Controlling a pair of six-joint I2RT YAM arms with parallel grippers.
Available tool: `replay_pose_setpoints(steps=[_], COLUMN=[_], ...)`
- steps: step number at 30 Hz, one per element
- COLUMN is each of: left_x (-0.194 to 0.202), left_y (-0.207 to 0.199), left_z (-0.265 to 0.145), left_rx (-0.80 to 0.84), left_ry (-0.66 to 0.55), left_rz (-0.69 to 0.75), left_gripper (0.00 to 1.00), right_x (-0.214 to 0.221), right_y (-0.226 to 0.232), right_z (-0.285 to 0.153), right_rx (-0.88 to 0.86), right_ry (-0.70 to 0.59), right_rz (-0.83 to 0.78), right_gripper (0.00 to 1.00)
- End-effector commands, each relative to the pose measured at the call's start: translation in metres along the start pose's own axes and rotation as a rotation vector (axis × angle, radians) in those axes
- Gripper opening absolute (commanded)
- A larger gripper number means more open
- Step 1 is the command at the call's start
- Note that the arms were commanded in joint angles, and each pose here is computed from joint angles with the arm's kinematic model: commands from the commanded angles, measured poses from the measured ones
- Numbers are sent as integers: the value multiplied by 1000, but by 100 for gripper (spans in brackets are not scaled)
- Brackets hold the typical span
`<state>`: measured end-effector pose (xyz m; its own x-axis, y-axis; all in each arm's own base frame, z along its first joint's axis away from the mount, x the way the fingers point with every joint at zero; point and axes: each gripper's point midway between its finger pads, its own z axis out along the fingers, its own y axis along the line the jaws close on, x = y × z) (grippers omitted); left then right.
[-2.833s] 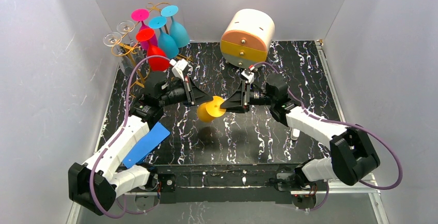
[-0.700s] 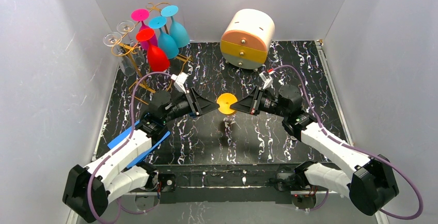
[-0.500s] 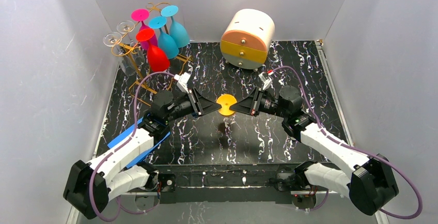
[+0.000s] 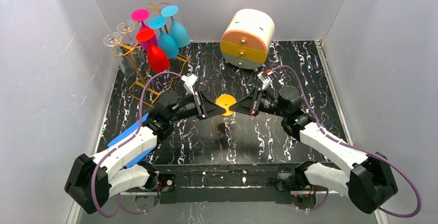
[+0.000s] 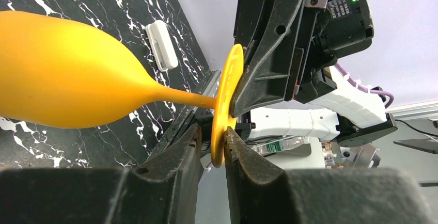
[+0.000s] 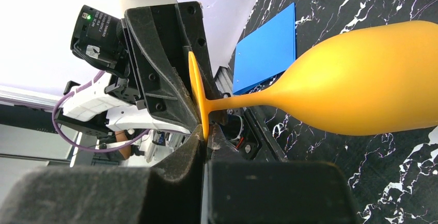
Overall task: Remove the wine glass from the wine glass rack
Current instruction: Place the wine glass at the center of the board.
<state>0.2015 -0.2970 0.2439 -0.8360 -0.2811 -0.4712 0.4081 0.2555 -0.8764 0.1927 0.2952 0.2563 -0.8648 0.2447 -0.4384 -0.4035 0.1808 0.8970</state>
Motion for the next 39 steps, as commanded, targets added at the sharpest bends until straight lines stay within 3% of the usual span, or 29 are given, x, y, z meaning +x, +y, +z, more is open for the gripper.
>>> replay_pose_setpoints(steps=[1,9,20,23,27,33,37,39], left_x=[-4,-3,1,2,-1,-3,0,-1], left_y=[-22,-19,-22,-26,-32,-30,-28,-29], left_z=[3,5,5,7,10,9,8,6], left_rx=[64,57,55,69,93,81,80,83], left_ry=[12,16,71,83,54,26,35,22], left_rz=[54,60,109,106,92,93,118,147], left_gripper=[20,0,0,11,14,0,0,0], right_x=[-7,-4,-4,-5,-6,-5,-6,-8], right_y=[22,24,26,27,29,28,28,27], right_z=[-1,1,1,2,2,3,1,0], right_rx=[-88,-103,-107,-112,-131,-137,-126,-114], right_ry=[-10,25,31,34,20,27,11,-1], right_rz=[-71,-69,-76,-77,-71,-62,-64,-68], right_gripper=[1,1,4,1,1,1,1,12])
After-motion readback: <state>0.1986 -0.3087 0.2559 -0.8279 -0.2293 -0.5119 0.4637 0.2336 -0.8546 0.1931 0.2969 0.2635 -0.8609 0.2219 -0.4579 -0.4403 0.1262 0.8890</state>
